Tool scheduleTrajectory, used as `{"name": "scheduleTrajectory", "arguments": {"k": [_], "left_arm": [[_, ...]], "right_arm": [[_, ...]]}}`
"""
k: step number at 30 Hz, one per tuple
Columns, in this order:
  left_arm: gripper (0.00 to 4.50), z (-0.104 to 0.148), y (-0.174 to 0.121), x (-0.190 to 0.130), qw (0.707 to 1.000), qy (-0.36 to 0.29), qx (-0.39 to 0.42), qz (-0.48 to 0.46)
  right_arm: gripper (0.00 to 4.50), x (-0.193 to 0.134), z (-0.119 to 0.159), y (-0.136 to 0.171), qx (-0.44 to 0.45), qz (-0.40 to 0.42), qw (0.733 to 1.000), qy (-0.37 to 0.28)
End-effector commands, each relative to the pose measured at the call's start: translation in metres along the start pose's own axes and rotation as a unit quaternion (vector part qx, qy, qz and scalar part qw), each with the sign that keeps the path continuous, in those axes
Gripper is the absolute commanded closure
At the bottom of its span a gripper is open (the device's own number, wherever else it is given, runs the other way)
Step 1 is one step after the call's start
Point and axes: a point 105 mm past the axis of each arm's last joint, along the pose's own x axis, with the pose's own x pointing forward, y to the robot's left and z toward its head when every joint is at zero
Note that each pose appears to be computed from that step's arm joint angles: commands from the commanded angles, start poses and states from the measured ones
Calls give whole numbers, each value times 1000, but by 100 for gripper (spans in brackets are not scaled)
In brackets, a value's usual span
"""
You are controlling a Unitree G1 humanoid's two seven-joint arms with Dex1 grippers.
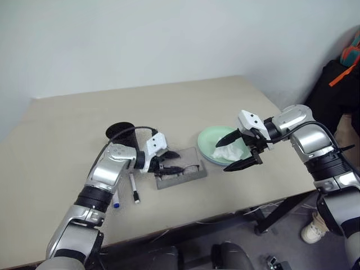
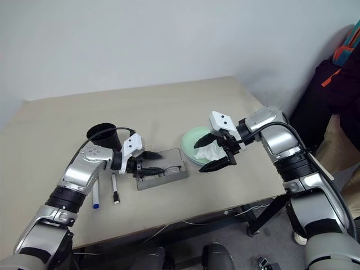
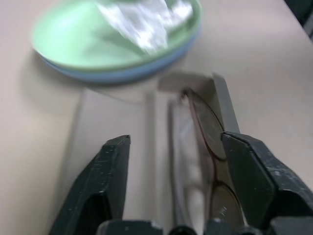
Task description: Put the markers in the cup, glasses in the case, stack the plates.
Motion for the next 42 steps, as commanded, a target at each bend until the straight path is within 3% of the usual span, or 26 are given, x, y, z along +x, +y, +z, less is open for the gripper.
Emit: {"name": "scheduleTrajectory", "arguments": {"k": [1,4,6,11,12,19,26,35,42], "left_arm": [[146,50,12,-17,996,-74,26,31],[207,56,19,-25,995,-81,23,61],[270,51,22,-27,994,-71,24,80],[438,23,41,-26,989,-29,11,147],[448,16,45,-25,986,-23,5,165],[448,-14,61,-16,974,28,-8,225],[448,-21,63,-6,973,43,-3,228],[448,-15,53,2,982,38,5,185],[448,-14,26,4,992,65,39,97]], "right_arm": [[0,-7,14,-4,-28,-15,999,-8],[0,-7,15,-5,-30,-15,999,-8],[0,-6,15,-5,-30,-14,999,-9],[0,-4,17,-7,-33,-13,999,-11],[0,-4,18,-7,-34,-13,999,-11],[0,-4,18,-7,-37,-13,999,-11],[0,-3,19,-7,-36,-13,999,-12],[0,-3,18,-7,-37,-18,999,-12],[0,-2,19,-9,-41,-22,999,-13]]}}
